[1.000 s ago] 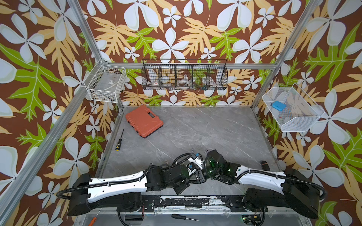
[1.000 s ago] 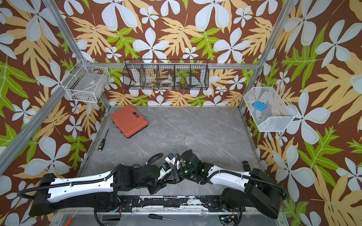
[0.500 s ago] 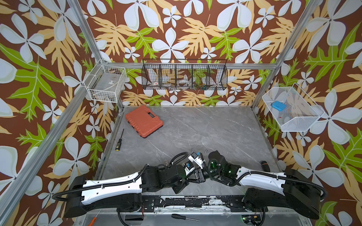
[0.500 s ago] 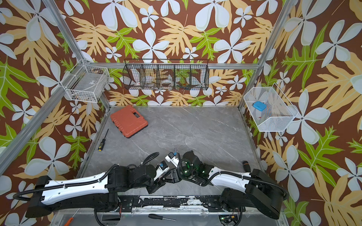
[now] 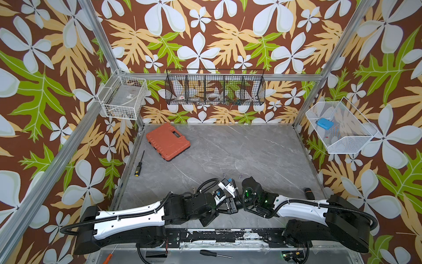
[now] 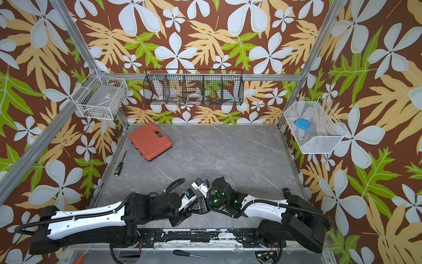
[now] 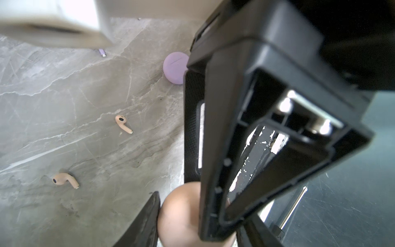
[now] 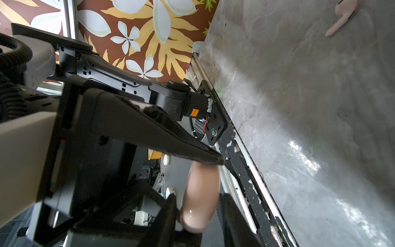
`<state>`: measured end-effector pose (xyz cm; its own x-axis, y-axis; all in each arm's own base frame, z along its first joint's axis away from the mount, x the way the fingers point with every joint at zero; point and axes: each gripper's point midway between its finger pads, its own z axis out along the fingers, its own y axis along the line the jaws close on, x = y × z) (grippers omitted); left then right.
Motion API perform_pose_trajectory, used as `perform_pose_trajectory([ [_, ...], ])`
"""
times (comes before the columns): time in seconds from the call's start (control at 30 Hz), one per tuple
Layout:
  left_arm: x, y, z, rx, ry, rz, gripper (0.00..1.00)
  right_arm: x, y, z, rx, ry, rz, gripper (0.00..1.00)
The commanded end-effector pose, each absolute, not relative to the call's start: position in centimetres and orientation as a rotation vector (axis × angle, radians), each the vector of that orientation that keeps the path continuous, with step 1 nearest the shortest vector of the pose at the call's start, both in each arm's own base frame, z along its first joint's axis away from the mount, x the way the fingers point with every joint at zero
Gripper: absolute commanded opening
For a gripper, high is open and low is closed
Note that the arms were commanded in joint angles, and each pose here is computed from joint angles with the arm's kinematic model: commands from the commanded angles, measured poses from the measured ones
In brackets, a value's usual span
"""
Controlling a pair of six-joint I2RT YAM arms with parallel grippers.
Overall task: Insert wireless bluetooth earbuds into charging case
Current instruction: Pick up the charging case from the bottom-center of the table.
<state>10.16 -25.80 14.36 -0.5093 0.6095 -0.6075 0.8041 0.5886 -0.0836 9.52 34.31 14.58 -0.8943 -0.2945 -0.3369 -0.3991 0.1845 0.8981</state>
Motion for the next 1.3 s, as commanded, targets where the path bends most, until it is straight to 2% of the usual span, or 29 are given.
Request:
perform_pose_trajectory([
  [0.0, 13.7, -26.8, 17.3, 0.902, 2.174, -0.447, 0.0, 6.7, 33.7, 14.2, -0.819, 2.415, 1.908, 0.32],
  [0.43, 13.8, -27.2, 16.8, 0.911, 2.192, -0.426, 0.0, 7.0, 33.8, 13.8, -0.796, 2.439, 1.893, 0.19],
  [0.6, 13.8, -27.1, 16.5, 0.912, 2.199, -0.422, 0.04, 7.0, 33.8, 13.8, -0.791, 2.442, 1.888, 0.16],
  [0.77, 13.7, -27.1, 16.3, 0.92, 2.207, -0.417, 0.2, 7.1, 33.8, 13.6, -0.793, 2.453, 1.872, 0.15],
  [1.27, 13.6, -27.1, 16.1, 0.94, 2.214, -0.408, 0.54, 7.4, 33.8, 13.3, -0.798, 2.465, 1.826, 0.1],
])
